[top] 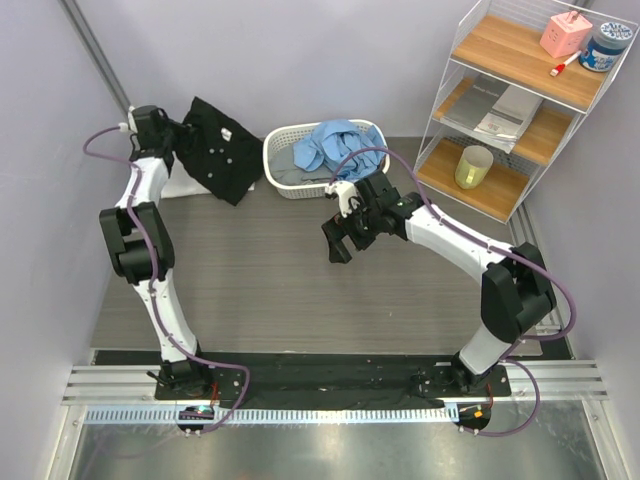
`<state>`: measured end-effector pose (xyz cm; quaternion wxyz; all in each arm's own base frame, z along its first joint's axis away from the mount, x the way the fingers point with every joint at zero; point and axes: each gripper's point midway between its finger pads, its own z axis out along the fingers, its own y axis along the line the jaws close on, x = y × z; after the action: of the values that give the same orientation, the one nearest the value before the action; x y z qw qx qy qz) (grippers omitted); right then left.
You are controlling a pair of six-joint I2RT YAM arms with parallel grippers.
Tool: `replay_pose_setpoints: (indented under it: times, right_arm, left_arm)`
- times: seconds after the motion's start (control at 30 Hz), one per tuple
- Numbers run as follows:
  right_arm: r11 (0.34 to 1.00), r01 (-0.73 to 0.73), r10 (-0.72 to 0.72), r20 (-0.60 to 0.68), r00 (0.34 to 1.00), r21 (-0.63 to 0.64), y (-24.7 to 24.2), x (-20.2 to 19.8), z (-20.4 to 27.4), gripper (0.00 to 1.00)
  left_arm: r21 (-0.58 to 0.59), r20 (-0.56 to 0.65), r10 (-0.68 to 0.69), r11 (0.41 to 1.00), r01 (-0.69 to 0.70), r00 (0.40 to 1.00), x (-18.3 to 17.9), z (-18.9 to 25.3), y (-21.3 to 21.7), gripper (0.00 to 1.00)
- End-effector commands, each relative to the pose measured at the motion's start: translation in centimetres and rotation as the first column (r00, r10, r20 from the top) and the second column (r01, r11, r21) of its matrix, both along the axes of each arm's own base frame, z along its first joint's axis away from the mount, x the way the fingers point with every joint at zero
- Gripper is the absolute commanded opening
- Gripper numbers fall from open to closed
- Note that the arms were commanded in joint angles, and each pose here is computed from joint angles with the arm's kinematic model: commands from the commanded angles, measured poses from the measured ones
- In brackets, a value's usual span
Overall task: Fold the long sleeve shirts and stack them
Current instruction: Neatly place the folded shirt to the corner
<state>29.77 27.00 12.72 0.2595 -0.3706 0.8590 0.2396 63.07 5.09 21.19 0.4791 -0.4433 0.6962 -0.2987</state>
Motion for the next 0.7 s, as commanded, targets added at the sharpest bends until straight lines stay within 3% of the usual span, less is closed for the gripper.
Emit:
replay_pose_setpoints:
  times: [0.0, 0.17, 0.23, 0.4, 0.5, 0.67]
  right_arm:
    - [0.999, -0.007, 0.006, 0.032, 0.999, 0.040, 0.8, 0.8, 2.0, 1.00]
    - [0.999, -0.012, 0.011, 0.032, 0.999, 0.038, 0.7, 0.7, 2.1, 1.00]
    - [0.999, -0.013, 0.012, 0.027, 1.000, 0.036, 0.7, 0.6, 2.1, 1.00]
    - [0.999, -0.016, 0.015, 0.024, 1.000, 0.029, 0.5, 0.4, 2.0, 1.00]
    - [1.000, -0.018, 0.018, 0.025, 1.000, 0.022, 0.4, 0.4, 1.9, 1.00]
    - [0.999, -0.021, 0.021, 0.010, 1.000, 0.033, 0.7, 0.3, 1.8, 1.00]
  left_arm:
    - [0.101, 0.147, -0.044, 0.994, 0.030, 0.988, 0.8, 3.7, 3.0, 0.00]
    - [0.300, -0.027, -0.142, 0.943, 0.144, 0.989, 0.0, -3.6, 6.0, 0.01]
    - [0.369, -0.087, -0.185, 0.907, 0.204, 0.979, -0.2, -5.2, 7.0, 0.07]
    - [0.469, -0.204, -0.190, 0.842, 0.266, 0.960, -0.7, -10.6, 10.2, 0.13]
    - [0.554, -0.260, -0.231, 0.760, 0.341, 0.938, -0.7, -10.9, 11.2, 0.20]
    - [0.638, -0.345, -0.222, 0.658, 0.401, 0.912, -1.0, -11.2, 12.7, 0.22]
